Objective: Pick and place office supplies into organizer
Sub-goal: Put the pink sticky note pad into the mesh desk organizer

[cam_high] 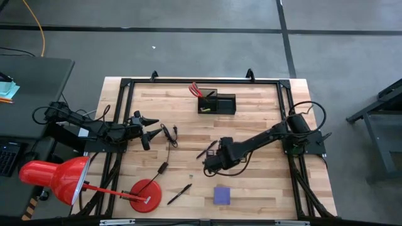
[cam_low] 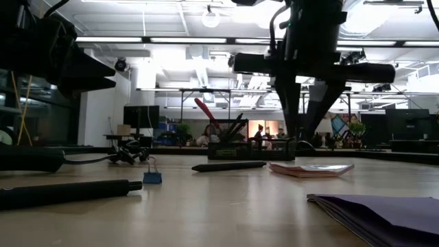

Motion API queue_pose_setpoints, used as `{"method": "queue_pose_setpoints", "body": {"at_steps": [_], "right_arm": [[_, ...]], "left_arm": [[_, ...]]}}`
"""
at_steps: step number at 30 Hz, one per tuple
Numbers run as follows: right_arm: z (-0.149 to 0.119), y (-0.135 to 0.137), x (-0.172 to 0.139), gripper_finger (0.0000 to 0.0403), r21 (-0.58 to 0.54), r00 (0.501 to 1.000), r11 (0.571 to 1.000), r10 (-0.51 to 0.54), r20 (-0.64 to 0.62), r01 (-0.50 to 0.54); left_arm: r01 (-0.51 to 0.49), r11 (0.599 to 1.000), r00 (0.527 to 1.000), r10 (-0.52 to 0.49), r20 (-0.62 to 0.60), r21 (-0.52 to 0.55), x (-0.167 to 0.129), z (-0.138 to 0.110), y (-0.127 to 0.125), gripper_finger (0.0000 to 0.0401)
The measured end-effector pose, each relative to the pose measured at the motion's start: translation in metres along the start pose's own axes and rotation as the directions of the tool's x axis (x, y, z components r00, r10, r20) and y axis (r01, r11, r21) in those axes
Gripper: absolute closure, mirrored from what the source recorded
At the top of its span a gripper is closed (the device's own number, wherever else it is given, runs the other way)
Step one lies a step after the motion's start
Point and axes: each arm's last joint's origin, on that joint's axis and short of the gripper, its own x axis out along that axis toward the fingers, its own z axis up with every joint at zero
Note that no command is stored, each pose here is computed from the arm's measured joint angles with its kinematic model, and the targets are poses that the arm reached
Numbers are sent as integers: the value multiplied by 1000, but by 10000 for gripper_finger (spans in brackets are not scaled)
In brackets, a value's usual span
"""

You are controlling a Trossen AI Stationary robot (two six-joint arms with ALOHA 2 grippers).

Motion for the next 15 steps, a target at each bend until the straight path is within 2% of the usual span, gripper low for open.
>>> {"method": "queue_pose_setpoints", "body": {"at_steps": [5,11,15], "right_arm": [[-1,0,0,263,-91,1000,996,-2,-27,-1],[-2,-9,7,164,-33,995,996,-83,-55,82],[-3,-11,13,94,-31,996,997,-74,-51,72]], "left_arm": [[0,1000,1000,0,0,0,0,0,0,169],[0,1000,1000,0,0,0,0,0,0,169],[0,1000,1000,0,0,0,0,0,0,169]]}}
